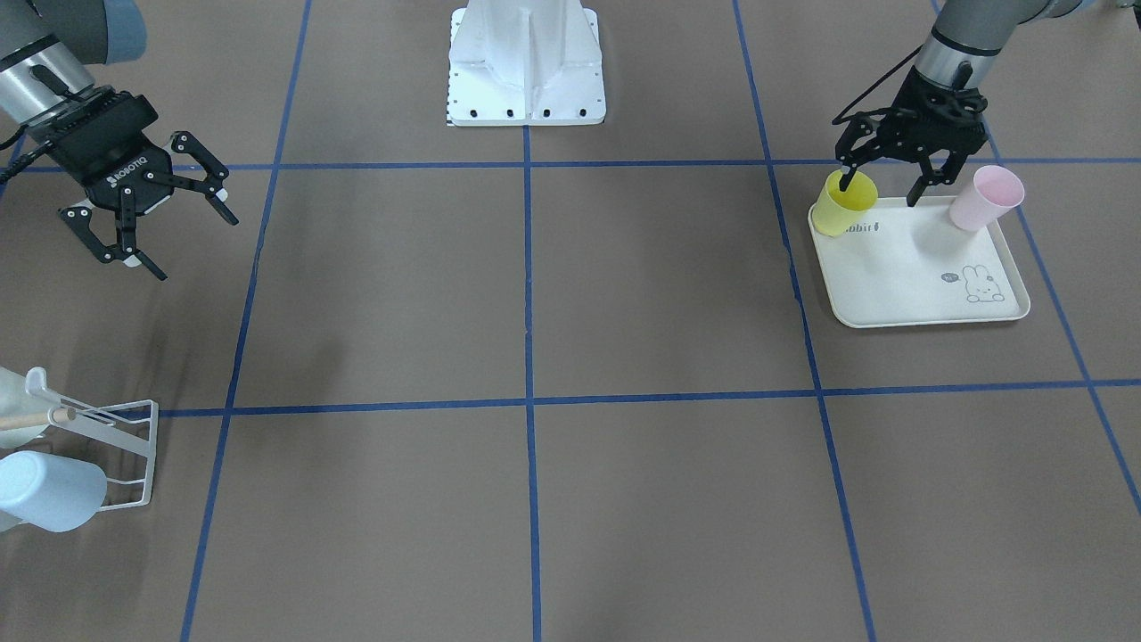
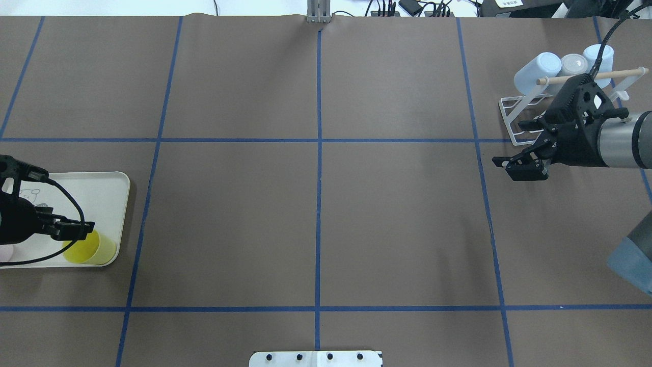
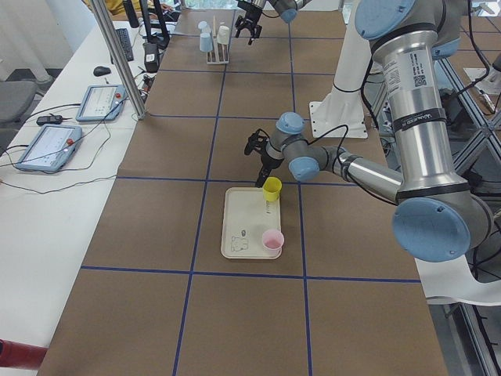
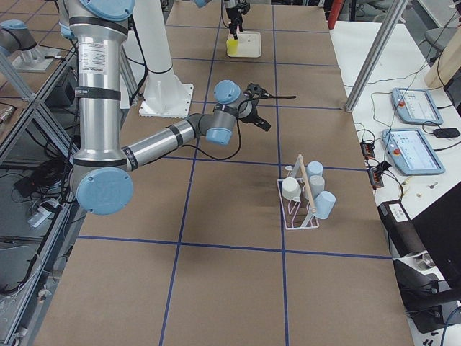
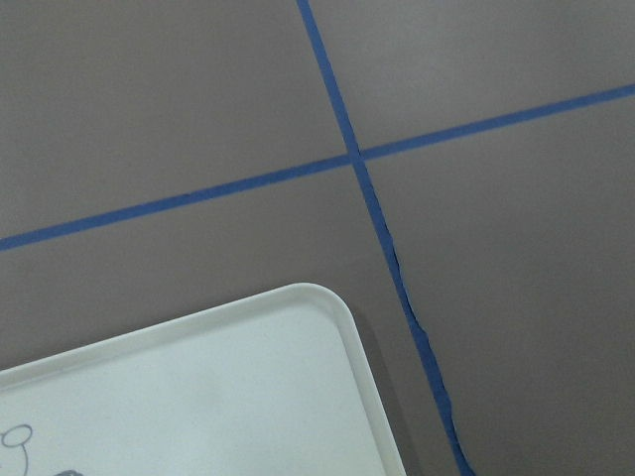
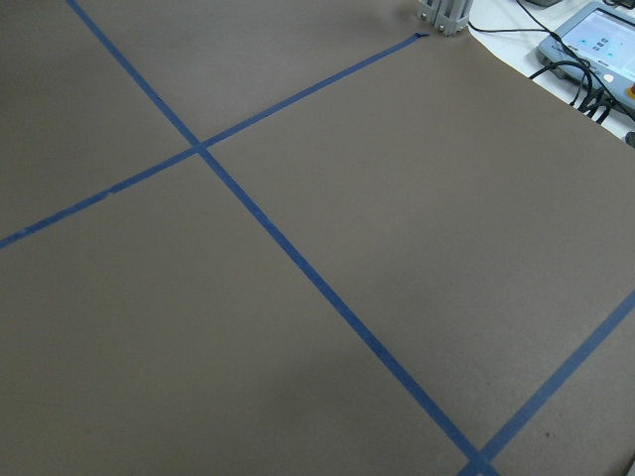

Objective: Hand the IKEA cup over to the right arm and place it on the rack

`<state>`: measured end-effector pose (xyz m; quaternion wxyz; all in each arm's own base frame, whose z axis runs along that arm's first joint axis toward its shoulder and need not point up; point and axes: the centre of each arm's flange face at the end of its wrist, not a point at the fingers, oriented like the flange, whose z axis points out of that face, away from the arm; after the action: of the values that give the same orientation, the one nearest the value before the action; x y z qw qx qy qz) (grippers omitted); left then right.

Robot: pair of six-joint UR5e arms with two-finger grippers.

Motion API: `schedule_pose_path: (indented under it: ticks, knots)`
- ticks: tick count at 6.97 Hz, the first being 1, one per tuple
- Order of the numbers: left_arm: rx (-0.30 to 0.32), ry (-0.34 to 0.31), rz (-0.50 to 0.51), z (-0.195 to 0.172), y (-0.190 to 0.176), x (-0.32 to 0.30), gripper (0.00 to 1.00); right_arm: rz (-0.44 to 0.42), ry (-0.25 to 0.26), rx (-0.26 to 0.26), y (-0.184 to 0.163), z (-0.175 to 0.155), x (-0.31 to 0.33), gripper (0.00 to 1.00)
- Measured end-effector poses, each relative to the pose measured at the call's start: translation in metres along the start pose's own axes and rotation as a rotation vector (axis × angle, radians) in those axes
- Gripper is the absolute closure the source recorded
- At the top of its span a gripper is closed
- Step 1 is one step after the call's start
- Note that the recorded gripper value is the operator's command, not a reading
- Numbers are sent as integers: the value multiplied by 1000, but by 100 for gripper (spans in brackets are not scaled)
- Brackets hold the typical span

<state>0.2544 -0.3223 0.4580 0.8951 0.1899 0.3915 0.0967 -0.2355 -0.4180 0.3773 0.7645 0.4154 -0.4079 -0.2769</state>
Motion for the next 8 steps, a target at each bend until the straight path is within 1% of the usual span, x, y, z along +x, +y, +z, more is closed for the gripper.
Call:
schedule_pose_path:
  ticks: [1,3,4,6,7,8]
  knots:
    - [-24,-1,12,6,10,2,0,1,-3,-1,0,0,0,0]
    - [-53,-17,19,18,20,-3,1,1,-5,-3,1,1,-1,0]
    - [-60,-24,18,24,23,-8,12,0,-5,-5,2,2,-1,0]
    - [-62,-30,17,35,28,-17,67,-7,-7,-8,3,3,-2,0]
    - [-58,-27,18,40,30,-21,87,-9,-7,-11,4,5,-1,0]
    - [-54,-21,20,42,31,-23,100,-11,-9,-13,4,6,-2,0]
